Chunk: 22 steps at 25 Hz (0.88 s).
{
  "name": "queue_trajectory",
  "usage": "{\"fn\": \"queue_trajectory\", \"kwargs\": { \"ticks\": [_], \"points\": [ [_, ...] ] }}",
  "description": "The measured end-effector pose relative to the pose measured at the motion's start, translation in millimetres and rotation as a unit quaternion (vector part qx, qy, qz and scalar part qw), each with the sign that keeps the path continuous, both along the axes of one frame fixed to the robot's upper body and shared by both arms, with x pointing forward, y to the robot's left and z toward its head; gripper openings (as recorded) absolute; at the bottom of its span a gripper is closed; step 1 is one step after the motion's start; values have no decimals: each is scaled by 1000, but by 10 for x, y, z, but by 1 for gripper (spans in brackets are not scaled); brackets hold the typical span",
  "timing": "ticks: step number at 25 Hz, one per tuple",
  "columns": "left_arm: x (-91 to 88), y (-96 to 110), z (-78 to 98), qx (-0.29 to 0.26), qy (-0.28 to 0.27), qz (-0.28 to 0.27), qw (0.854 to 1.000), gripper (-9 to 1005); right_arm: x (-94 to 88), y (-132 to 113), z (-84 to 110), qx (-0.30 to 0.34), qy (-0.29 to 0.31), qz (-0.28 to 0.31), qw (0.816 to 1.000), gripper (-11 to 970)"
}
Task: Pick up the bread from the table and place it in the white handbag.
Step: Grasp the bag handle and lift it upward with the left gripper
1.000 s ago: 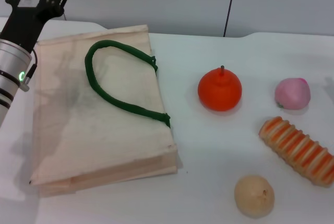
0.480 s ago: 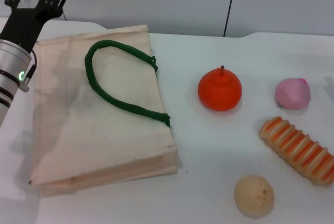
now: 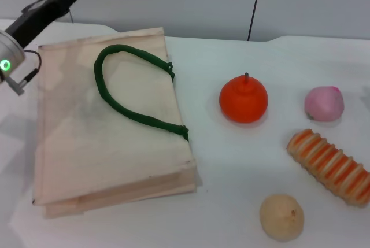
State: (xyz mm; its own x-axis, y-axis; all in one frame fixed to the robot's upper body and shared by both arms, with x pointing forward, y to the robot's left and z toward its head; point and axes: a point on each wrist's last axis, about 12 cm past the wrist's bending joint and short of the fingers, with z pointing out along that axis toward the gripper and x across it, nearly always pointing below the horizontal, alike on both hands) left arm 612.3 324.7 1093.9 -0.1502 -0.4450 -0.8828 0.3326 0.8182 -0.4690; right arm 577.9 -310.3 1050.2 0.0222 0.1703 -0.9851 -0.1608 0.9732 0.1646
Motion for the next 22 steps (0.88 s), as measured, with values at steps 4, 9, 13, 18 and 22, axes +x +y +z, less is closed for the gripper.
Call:
{"fn": "queue_trajectory", "kwargs": {
  "ticks": [4,9,13,18,22],
  "points": [
    [83,177,197,-2,70,-51,996,678,-4,-5,-2,0,0,-1,1000,886],
    [131,336,416,34,149,-94,984,677,-4,-12,-1,-1,0,-1,1000,886],
    [138,426,599,91,219,-120,964,676,-8,-16,-4,-2,1,-2,1000,885],
    [139,440,729,124,262,-142,947,675,-21,-26,-14,-2,2,-3,1000,884],
    [187,415,735,157,279,-141,937,677,-22,-30,-14,-2,2,-3,1000,886]
  ]
}}
